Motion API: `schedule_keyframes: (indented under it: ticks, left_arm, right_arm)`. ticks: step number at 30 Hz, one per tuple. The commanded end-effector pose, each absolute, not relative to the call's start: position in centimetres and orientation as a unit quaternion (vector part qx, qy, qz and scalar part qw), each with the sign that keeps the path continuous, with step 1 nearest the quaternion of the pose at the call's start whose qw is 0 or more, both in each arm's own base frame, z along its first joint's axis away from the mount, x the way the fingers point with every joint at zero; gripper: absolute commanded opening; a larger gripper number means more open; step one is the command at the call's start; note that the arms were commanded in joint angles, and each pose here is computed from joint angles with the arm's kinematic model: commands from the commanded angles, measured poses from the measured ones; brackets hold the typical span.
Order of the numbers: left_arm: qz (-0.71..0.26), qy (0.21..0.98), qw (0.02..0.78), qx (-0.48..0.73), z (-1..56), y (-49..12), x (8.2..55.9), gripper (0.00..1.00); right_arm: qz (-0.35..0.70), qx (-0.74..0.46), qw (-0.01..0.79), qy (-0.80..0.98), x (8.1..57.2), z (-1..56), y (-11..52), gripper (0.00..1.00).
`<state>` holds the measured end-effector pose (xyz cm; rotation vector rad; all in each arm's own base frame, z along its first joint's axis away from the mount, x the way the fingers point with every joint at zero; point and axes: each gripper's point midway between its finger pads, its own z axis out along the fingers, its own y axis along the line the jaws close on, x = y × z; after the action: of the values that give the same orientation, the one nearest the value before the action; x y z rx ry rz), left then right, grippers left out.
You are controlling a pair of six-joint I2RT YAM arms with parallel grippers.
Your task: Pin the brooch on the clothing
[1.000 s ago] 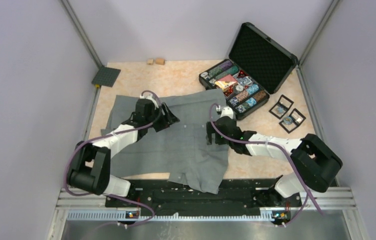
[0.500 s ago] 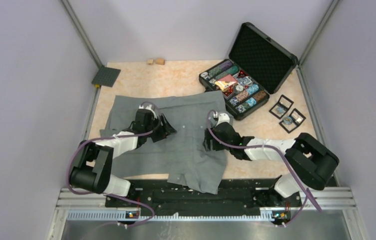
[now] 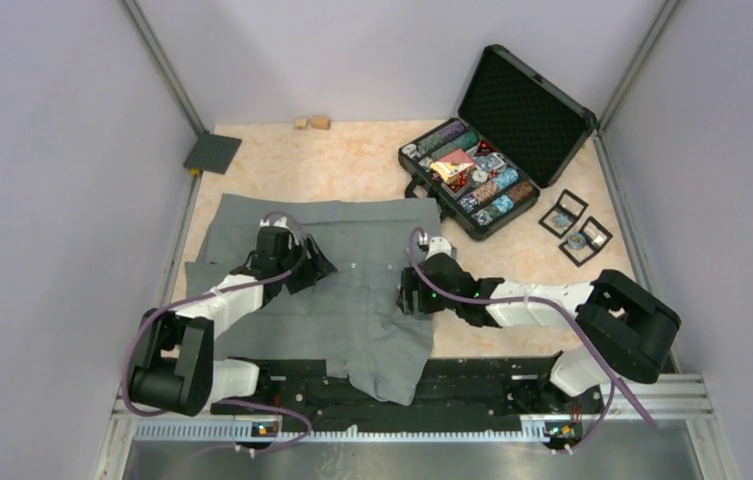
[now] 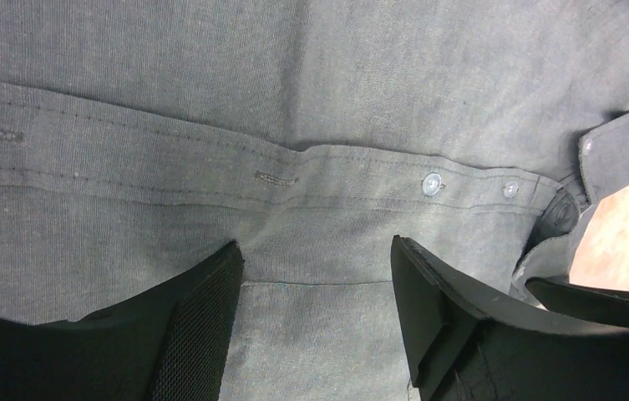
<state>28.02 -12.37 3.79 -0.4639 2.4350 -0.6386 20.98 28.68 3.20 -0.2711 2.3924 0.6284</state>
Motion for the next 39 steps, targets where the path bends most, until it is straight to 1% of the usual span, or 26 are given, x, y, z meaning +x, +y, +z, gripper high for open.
schedule_keyframes:
  ticks: [1,8,13,14,17,20,23,27,30,33,39]
  left_arm:
    - [-0.234,0.919,0.266,-0.175,2.3,-11.9,27.7,0.71]
    - [-0.24,0.913,0.28,-0.171,3.4,-12.4,30.1,0.71]
    - [-0.23,0.915,0.284,-0.17,3.4,-12.1,30.4,0.71]
    - [-0.229,0.915,0.287,-0.168,3.5,-12.0,30.3,0.71]
    - [-0.232,0.914,0.295,-0.154,4.0,-12.0,30.1,0.74]
    - [-0.231,0.913,0.312,-0.129,5.5,-12.0,30.1,0.76]
    - [-0.221,0.906,0.343,-0.108,8.4,-11.6,30.7,0.78]
    - [-0.216,0.895,0.382,-0.082,12.2,-11.3,30.5,0.78]
    - [-0.233,0.895,0.374,-0.069,13.1,-12.1,28.8,0.78]
    - [-0.266,0.9,0.341,-0.053,12.2,-13.9,25.7,0.77]
    - [-0.353,0.906,0.229,-0.037,9.0,-17.9,17.5,0.72]
  right_arm:
    - [0.153,-0.101,0.309,0.933,21.2,1.5,26.1,0.76]
    - [0.134,-0.076,0.314,0.937,24.6,0.8,24.8,0.76]
    - [0.135,-0.092,0.322,0.932,26.2,1.3,25.3,0.77]
    - [0.139,-0.099,0.321,0.932,26.2,1.4,25.6,0.77]
    - [0.153,-0.111,0.324,0.927,26.2,2.3,26.2,0.87]
    - [0.163,-0.124,0.33,0.921,26.1,3.7,26.3,0.89]
    - [0.181,-0.127,0.344,0.912,25.7,6.4,26.4,0.9]
    - [0.222,-0.111,0.359,0.9,24.2,10.4,25.9,0.91]
    - [0.249,-0.085,0.343,0.902,22.2,11.4,25.1,0.91]
    - [0.278,-0.065,0.301,0.91,18.9,10.7,24.6,0.89]
    - [0.348,-0.05,0.198,0.915,11.3,8.7,25.4,0.84]
